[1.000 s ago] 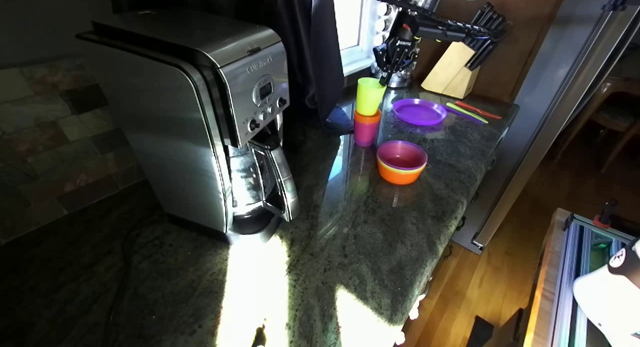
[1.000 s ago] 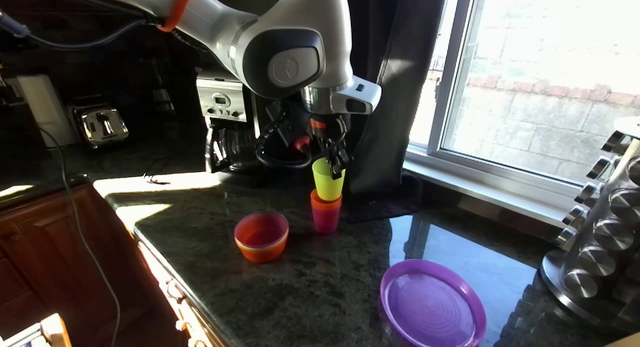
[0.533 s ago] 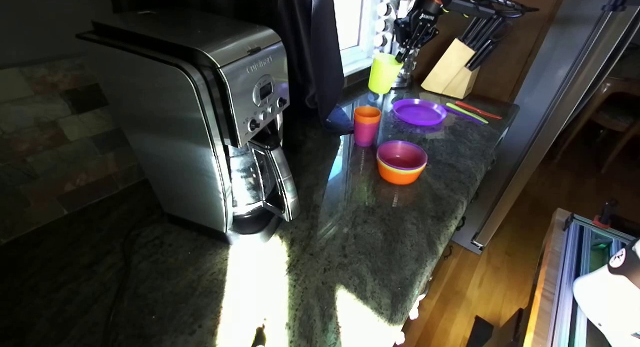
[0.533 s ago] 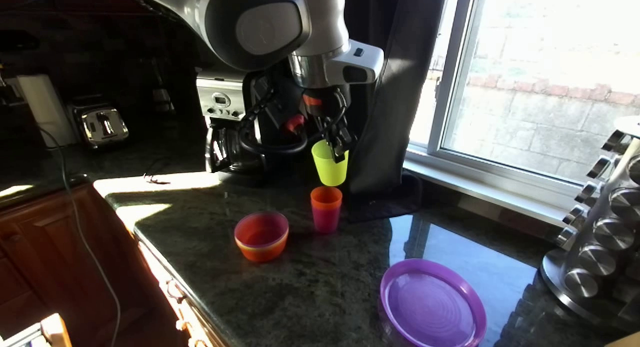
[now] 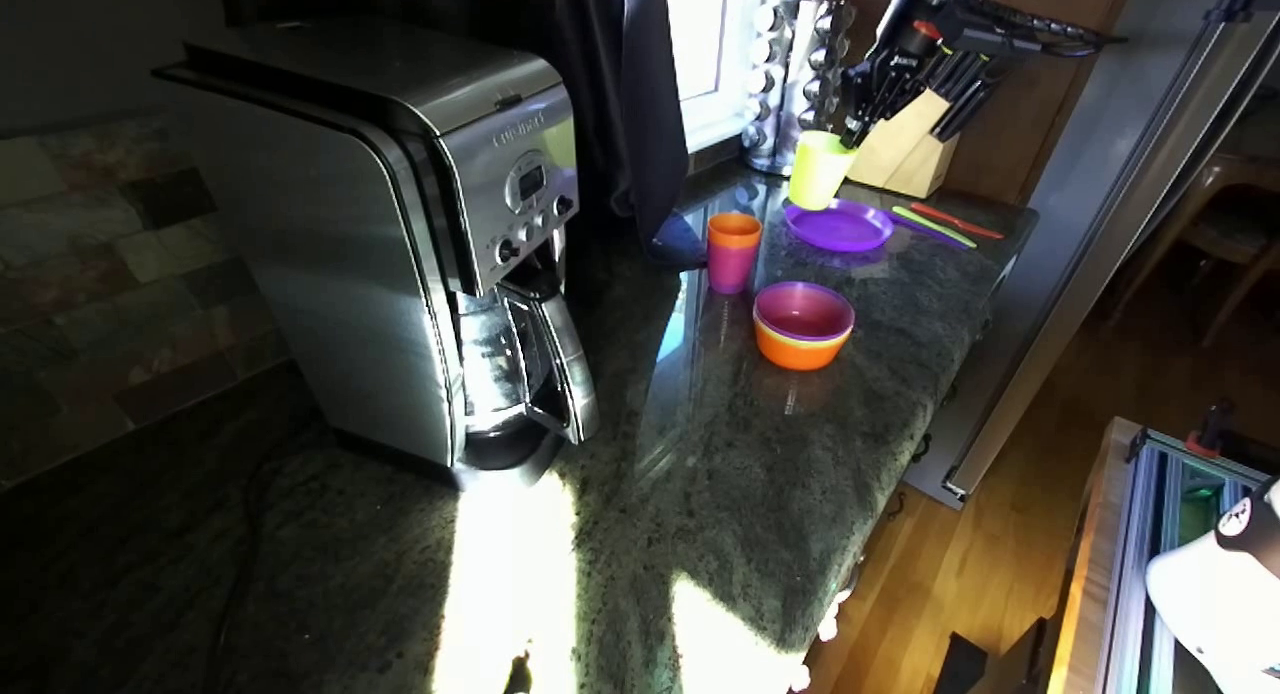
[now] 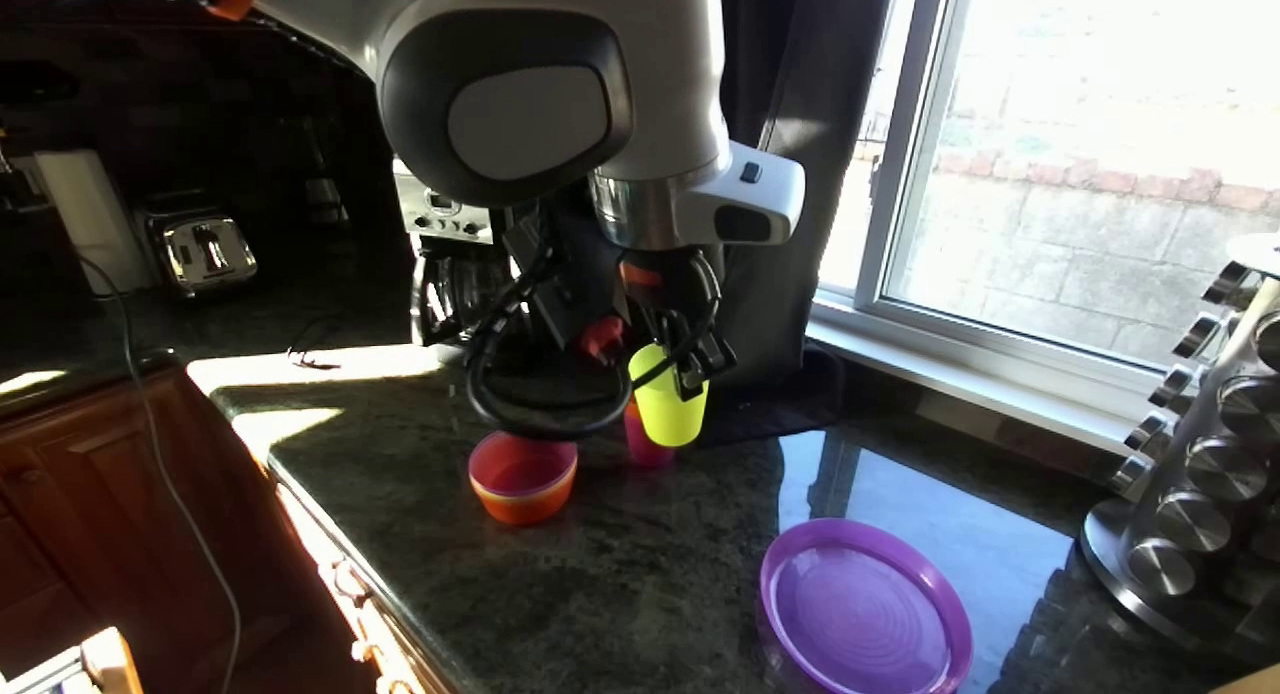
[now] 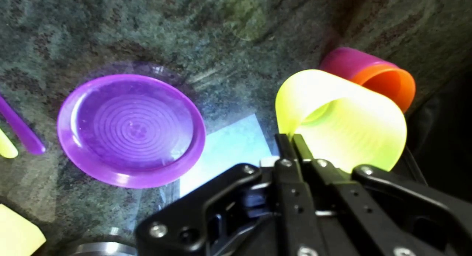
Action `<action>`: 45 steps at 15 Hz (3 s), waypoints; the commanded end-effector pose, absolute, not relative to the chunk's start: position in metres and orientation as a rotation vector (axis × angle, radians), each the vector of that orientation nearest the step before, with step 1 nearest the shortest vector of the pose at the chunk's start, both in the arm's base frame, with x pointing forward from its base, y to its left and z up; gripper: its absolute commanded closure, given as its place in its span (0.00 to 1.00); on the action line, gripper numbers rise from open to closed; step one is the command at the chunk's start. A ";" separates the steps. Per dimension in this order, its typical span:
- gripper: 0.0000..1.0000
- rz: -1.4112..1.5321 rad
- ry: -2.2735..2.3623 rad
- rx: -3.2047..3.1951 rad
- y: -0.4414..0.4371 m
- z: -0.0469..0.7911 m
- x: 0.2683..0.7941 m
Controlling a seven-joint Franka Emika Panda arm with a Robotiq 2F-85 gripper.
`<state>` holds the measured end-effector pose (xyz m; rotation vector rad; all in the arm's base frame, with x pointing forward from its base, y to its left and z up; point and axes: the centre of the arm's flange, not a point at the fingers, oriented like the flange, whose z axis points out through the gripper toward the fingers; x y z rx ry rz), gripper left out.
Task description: Place the bowls inside each other and place the cups separately
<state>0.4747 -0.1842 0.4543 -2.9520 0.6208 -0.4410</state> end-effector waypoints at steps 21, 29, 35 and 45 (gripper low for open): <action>0.52 -0.194 0.539 -3.017 -0.232 0.342 0.502; 0.00 -0.323 0.565 -2.971 -0.214 0.391 0.486; 0.00 -0.338 0.500 -2.950 -0.169 0.398 0.514; 0.00 -0.267 0.438 -2.961 -0.119 0.369 0.549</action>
